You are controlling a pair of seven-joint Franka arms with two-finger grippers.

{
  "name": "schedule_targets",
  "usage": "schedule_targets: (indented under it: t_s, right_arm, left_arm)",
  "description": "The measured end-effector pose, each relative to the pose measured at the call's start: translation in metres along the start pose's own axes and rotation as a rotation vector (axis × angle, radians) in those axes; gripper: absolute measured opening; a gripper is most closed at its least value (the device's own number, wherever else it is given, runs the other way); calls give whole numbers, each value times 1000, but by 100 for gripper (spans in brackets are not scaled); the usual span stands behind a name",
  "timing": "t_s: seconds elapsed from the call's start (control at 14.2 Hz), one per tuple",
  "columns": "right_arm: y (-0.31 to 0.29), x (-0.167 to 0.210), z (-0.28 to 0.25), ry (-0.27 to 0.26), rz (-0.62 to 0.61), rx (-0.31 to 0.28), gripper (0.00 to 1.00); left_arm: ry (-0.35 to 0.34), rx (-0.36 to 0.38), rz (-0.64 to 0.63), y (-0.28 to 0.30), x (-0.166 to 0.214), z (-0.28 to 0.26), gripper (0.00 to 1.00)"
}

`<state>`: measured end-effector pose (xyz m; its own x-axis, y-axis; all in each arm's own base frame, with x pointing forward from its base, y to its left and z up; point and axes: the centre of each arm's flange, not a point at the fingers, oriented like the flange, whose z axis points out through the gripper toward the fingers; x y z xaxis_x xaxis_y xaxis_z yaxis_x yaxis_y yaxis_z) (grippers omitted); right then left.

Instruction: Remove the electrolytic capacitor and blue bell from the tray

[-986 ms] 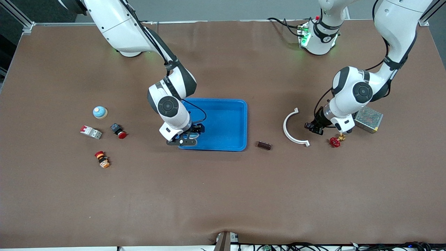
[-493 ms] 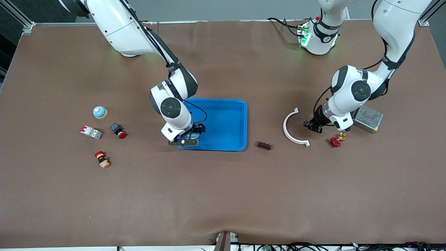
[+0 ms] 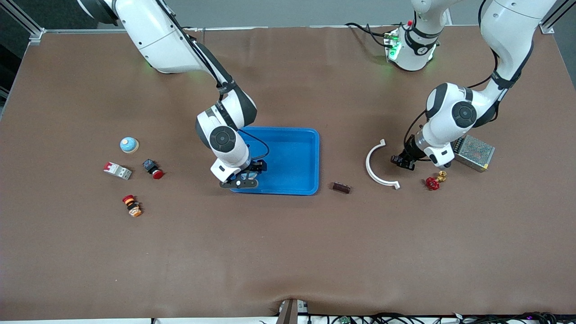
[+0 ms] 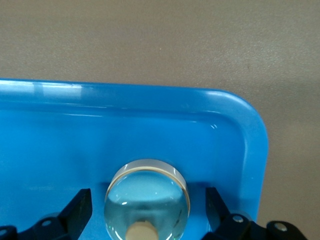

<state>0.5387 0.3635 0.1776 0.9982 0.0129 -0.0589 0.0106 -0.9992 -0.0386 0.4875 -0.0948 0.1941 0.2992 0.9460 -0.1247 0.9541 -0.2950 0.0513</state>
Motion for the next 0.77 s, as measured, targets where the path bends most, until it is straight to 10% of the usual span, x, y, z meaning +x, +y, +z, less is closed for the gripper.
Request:
schedule_targets:
  t_s: [0.14,0.35,0.77]
  right_arm:
    - [0,0,1,0,0,0,98]
    - [0,1,-1,2,0,1,68]
    - [-7,5,-13,-33,-5,-16,67]
  left_arm:
    - [-1,-1,-1,-1,0,1,34]
    - [-6,-14,4,-1,-1,4,34]
    - [-12,-16,7,-2,1,9,40]
